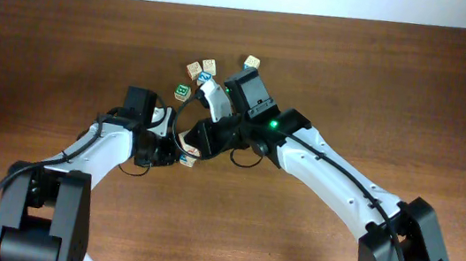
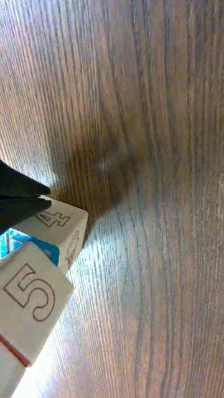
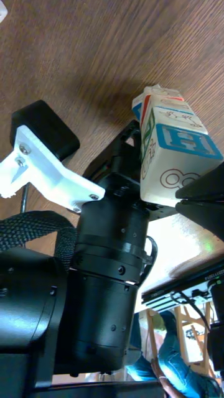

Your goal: Rotate 5 blocks

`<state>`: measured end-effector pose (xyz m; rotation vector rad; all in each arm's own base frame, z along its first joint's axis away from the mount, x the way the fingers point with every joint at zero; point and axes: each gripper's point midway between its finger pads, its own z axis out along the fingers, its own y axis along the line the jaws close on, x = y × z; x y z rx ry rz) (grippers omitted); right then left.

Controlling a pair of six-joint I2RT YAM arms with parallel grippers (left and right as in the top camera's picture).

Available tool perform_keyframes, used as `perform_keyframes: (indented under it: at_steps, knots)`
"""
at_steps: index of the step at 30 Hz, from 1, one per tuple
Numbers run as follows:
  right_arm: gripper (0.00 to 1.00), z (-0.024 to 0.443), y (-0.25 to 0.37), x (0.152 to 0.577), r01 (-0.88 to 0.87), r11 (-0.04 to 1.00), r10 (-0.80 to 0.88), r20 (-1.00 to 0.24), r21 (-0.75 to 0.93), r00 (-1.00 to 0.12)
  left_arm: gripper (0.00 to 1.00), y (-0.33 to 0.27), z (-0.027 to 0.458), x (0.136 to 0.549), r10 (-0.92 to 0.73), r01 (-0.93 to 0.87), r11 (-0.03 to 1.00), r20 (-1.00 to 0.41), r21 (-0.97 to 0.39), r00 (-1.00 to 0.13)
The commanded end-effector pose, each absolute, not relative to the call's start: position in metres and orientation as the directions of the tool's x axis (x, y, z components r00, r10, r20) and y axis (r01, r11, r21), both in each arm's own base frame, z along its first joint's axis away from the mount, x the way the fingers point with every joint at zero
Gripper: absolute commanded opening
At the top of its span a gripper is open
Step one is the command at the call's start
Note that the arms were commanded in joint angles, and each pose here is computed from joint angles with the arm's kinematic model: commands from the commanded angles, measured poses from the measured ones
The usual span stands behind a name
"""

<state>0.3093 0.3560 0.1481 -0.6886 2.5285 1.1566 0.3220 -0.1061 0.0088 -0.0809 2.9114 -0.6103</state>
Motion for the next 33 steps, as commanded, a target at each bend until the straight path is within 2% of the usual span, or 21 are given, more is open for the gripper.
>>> perform_keyframes:
  at_steps: [1,11,14,33]
  knots:
    - [0.04,0.077,0.337,0.308,-0.446,0.713,-0.323,-0.311,0.542,-0.894,0.0,-0.105,0.013,0.321,-0.114,-0.047,0.893,-0.125,-0.447,-0.986]
    - [0.05,0.078,0.339,0.31,-0.451,0.709,-0.321,-0.321,0.542,-0.891,0.0,-0.05,0.01,0.332,-0.26,-0.187,0.89,-0.125,-0.417,-0.958]
    - [0.09,0.083,0.34,0.312,-0.455,0.706,-0.32,-0.329,0.543,-0.889,0.0,-0.05,0.011,0.333,-0.26,-0.185,0.89,-0.129,-0.417,-0.957]
    - [0.1,0.127,0.352,0.325,-0.5,0.674,-0.33,-0.384,0.544,-0.862,0.0,-0.05,0.011,0.332,-0.259,-0.185,0.89,-0.129,-0.417,-0.957]
